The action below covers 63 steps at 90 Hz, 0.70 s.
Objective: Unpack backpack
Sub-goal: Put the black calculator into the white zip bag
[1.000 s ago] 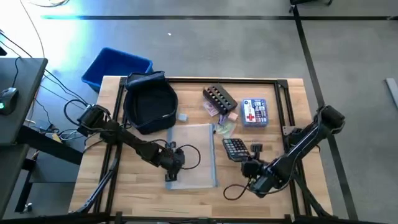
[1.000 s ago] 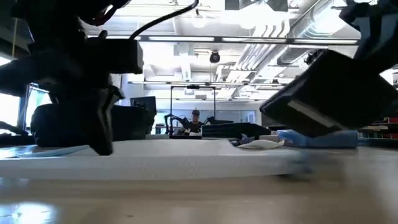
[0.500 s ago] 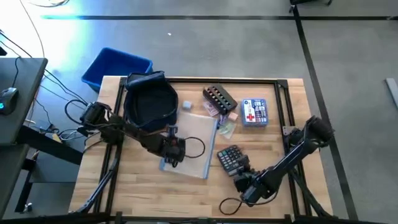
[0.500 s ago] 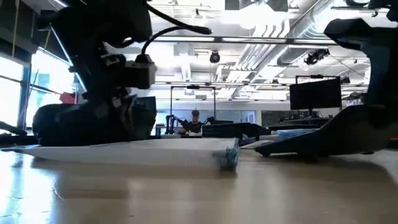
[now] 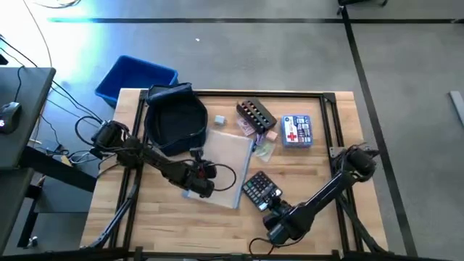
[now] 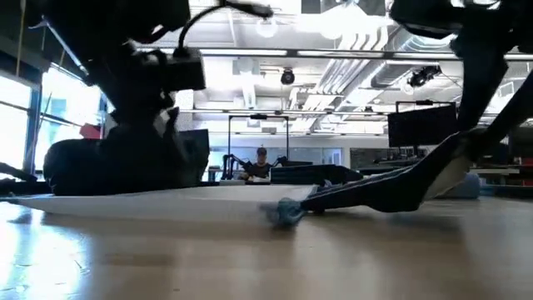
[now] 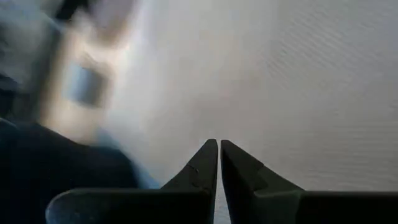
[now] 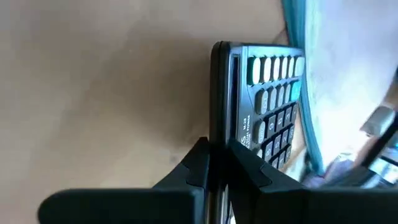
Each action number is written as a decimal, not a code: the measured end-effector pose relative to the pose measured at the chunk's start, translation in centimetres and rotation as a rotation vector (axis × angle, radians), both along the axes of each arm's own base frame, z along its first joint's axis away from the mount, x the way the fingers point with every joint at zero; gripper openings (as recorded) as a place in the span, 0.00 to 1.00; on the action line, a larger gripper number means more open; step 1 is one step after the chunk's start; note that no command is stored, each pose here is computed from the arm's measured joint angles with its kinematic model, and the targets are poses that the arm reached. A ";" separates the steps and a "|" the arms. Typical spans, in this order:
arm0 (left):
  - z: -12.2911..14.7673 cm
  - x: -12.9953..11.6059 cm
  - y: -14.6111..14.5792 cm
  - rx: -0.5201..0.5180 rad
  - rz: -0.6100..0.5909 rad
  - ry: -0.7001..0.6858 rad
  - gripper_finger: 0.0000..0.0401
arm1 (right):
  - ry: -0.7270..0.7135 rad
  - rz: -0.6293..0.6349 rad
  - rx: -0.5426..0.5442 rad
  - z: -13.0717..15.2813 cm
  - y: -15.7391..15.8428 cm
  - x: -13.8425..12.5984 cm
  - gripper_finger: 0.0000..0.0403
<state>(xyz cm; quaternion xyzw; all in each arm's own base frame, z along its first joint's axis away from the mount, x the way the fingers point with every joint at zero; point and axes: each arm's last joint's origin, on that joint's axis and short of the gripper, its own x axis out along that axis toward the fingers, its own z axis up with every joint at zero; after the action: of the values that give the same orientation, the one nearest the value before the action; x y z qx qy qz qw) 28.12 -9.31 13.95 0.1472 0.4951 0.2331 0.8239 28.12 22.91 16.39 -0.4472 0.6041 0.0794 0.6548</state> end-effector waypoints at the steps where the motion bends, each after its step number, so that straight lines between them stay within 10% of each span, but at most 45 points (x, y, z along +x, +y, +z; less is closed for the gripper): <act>1: -0.1 -0.1 -0.1 -0.014 0.004 0.003 0.00 | 0.006 0.002 -0.005 0.0 0.0 0.1 0.04; 26: -2.0 -1.5 -0.5 0.006 0.096 -0.171 0.00 | -0.022 0.109 0.026 1.1 0.2 2.5 0.04; 63: -0.8 -0.5 -3.0 0.030 -0.115 -0.208 0.00 | -0.074 0.068 0.080 4.7 -0.9 5.2 0.04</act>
<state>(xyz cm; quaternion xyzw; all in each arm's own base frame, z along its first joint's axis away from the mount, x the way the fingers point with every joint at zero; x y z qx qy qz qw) 27.59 -12.36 13.12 0.1626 0.3940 0.2067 0.8807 33.35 21.98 21.05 -0.4436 0.5604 0.1089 0.6909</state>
